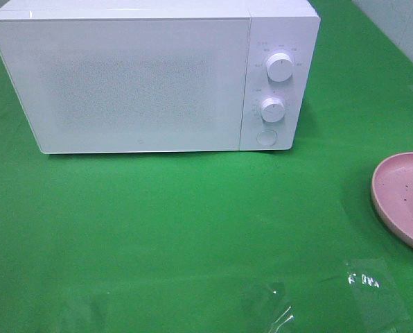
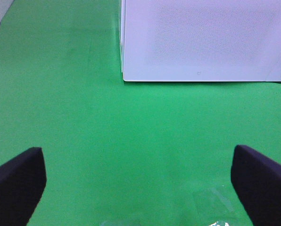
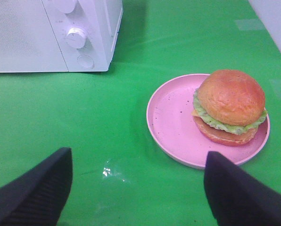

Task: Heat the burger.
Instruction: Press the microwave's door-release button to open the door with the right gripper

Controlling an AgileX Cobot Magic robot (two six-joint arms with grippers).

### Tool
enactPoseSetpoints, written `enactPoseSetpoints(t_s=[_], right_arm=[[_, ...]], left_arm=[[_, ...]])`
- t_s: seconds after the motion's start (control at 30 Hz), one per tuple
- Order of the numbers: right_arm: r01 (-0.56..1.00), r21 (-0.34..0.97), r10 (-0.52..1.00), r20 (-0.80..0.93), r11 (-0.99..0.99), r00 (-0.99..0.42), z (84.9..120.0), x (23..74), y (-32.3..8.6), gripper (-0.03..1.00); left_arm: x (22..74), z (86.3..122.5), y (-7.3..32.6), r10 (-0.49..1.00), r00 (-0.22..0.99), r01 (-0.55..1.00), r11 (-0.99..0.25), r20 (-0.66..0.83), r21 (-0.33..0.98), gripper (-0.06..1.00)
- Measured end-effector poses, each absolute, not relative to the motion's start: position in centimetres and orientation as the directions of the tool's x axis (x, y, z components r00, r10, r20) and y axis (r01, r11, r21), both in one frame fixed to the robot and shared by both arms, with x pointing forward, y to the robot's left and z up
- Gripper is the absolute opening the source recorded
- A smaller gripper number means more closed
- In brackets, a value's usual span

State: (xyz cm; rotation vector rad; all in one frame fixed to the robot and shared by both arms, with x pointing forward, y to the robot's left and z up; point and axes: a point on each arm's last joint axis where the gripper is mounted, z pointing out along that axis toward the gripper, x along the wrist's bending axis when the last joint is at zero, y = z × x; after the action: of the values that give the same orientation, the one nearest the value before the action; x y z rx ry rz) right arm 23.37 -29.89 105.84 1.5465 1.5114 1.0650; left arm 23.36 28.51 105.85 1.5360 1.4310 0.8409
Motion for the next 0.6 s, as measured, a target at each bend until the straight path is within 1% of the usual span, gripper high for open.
enactPoseSetpoints(t_s=[0.6], right_arm=[[0.395, 0.917, 0.997, 0.077, -0.06, -0.027, 106.11, 23.29, -29.89, 0.73]], left_arm=[[23.36, 105.85, 28.51, 0.99, 0.118, 0.417, 0.018, -0.074, 0.909, 0.99]])
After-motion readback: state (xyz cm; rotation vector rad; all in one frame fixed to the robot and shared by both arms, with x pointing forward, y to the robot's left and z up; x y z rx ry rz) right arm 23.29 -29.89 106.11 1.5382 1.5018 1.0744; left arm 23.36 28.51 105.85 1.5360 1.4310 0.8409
